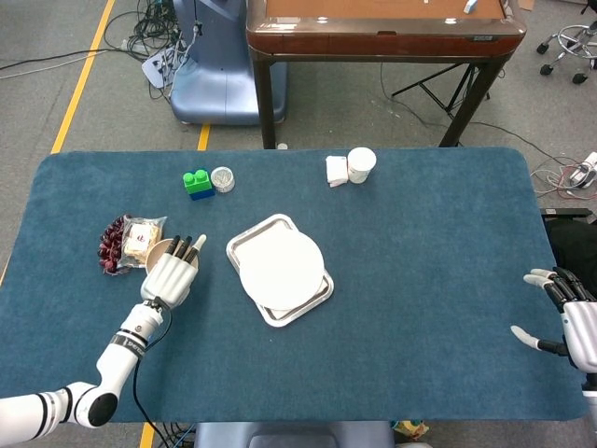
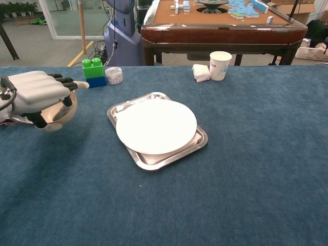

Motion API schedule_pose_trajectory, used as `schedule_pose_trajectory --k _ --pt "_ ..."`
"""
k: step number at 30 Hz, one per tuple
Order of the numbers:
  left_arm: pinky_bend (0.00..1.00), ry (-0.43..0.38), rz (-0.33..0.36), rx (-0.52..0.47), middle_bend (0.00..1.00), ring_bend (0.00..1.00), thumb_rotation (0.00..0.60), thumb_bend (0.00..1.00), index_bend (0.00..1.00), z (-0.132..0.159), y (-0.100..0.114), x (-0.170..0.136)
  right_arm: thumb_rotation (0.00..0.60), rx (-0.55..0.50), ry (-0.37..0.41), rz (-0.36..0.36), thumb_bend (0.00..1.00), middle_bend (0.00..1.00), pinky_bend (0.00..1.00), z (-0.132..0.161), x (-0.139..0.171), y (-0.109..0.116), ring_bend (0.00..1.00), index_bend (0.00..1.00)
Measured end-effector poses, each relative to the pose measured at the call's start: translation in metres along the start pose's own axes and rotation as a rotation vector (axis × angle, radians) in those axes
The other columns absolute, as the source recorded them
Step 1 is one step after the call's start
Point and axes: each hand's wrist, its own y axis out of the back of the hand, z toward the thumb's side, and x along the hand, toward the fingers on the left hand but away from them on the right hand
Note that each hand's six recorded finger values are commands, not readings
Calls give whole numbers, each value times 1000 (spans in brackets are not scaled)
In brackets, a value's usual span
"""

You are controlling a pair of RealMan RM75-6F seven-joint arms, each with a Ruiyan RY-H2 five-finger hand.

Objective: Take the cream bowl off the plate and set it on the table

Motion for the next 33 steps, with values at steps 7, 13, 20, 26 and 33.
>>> schedule_pose_trajectory --k 7,13,20,26,33 --pt "70 -25 -39 -35 5 0 600 337 667 6 -2 -5 600 -2 -2 -2 0 244 344 -1 0 1 137 283" --pt "70 -37 -48 -17 5 0 600 352 637 10 -4 -6 600 -4 -3 -3 0 244 344 -1 0 1 137 283" --pt "70 -30 -73 1 4 0 600 357 604 9 -9 -6 600 -5 -4 -1 0 244 343 -1 0 1 137 283" --pt "70 -13 -118 5 4 0 600 357 554 7 -13 -7 600 -5 -3 1 0 245 343 -1 -1 0 136 283" --pt "72 2 -112 18 4 0 600 357 422 4 -11 -10 600 -6 -5 1 0 244 343 -2 -1 0 137 283"
